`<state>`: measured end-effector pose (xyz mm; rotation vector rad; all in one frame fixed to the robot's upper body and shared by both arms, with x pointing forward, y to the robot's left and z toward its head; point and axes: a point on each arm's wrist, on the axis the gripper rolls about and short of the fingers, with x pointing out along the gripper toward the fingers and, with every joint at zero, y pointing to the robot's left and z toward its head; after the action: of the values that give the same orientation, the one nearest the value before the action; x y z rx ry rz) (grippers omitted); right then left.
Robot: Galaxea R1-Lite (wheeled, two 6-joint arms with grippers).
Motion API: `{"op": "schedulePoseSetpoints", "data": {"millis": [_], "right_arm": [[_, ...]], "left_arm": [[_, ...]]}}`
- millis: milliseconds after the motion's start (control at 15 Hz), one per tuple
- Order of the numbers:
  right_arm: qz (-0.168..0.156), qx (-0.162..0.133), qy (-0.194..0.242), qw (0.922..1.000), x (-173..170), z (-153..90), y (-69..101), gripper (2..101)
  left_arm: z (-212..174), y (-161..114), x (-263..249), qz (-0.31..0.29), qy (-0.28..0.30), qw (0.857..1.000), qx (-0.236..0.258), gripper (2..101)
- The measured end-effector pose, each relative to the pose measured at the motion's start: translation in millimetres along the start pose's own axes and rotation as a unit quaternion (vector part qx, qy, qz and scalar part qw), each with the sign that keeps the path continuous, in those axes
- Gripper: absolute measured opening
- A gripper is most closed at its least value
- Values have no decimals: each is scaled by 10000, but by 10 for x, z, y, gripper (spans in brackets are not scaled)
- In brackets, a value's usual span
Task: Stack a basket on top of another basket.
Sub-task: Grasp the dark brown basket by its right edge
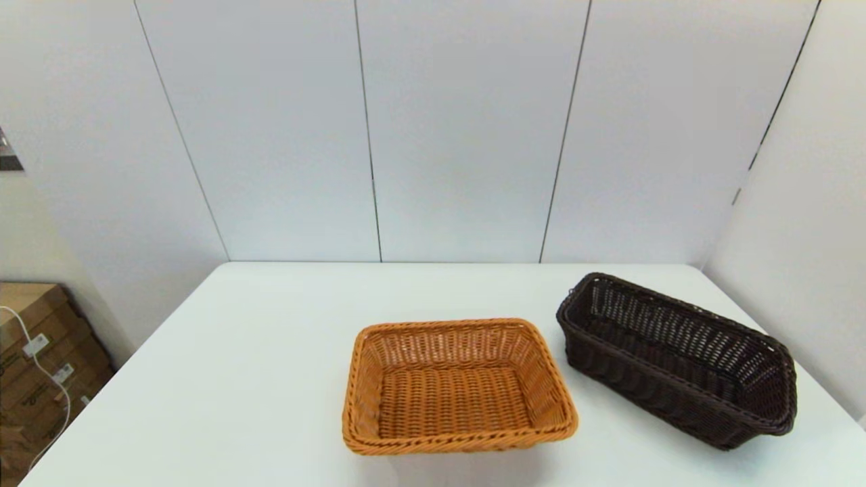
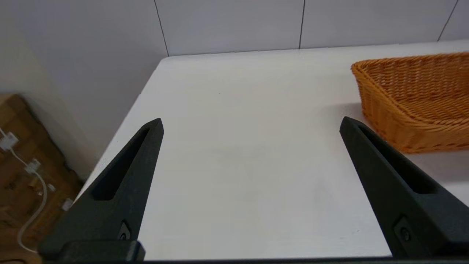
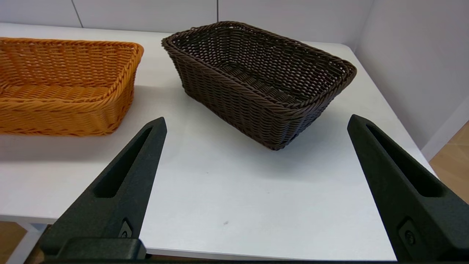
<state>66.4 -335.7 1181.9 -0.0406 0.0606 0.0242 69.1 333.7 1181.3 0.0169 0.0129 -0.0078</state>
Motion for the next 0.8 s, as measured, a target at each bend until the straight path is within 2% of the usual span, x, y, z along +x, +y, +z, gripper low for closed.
{"op": "schedulePoseSetpoints", "data": {"millis": [400,600,800], "right_arm": [[-91,34,1,10000,-1,2,-4,980],[-115,-186,31,9998,-3,0,-5,980],[-124,-231,-24,9997,-18,39,-6,980]], "left_arm": [[2,0,0,0,-13,10000,-36,978],[1,0,0,-2,-11,10000,-39,978],[1,0,0,0,-11,10000,-38,978]]}}
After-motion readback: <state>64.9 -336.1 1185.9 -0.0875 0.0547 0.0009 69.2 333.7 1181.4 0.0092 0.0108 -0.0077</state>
